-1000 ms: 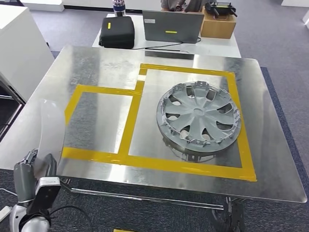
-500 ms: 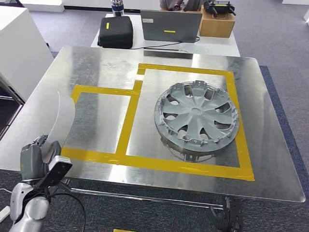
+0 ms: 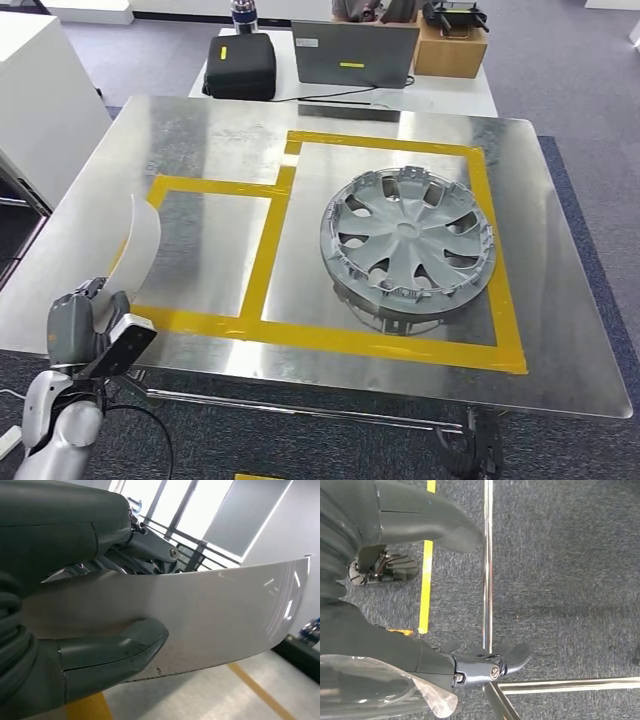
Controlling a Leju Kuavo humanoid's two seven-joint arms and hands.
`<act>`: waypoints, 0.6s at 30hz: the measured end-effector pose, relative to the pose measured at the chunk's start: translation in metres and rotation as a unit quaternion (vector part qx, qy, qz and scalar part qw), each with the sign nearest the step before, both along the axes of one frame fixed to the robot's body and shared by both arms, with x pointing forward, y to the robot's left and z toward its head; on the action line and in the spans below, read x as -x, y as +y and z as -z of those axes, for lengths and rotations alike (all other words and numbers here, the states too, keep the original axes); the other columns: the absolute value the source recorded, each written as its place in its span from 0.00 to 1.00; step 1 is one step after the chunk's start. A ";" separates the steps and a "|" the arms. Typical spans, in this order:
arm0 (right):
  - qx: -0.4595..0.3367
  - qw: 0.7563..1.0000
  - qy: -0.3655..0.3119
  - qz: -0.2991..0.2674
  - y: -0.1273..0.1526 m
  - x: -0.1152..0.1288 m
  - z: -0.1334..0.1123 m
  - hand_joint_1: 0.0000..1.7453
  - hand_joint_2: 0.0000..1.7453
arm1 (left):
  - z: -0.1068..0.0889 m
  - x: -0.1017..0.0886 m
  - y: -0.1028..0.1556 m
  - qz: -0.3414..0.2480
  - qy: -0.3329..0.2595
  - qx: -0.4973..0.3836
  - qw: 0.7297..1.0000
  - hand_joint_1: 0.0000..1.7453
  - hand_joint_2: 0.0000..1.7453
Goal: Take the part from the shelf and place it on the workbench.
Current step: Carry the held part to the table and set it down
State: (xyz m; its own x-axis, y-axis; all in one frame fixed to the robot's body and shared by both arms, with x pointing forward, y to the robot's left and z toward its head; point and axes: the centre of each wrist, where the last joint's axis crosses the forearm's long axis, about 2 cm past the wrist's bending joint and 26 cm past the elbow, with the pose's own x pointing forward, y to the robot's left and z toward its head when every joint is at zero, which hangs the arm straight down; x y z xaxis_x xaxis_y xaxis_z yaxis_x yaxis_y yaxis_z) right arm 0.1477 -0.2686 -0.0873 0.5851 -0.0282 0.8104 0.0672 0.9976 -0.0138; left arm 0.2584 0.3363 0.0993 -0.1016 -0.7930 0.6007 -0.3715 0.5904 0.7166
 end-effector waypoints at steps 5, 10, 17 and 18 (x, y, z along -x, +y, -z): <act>0.005 1.000 0.008 -0.021 0.002 -0.004 -0.001 0.00 1.00 | -0.009 -0.048 0.011 -0.016 0.062 -0.085 0.994 1.00 1.00; 0.009 0.999 0.010 -0.039 0.006 -0.007 -0.003 0.00 1.00 | -0.018 -0.088 0.009 -0.028 0.119 -0.147 0.982 1.00 1.00; 0.010 0.998 0.008 -0.058 0.013 -0.010 -0.004 0.00 1.00 | -0.023 -0.120 0.010 -0.027 0.159 -0.199 0.966 1.00 1.00; 0.010 0.998 0.008 -0.059 0.013 -0.010 -0.004 0.00 1.00 | -0.024 -0.121 0.009 -0.025 0.161 -0.204 0.965 1.00 1.00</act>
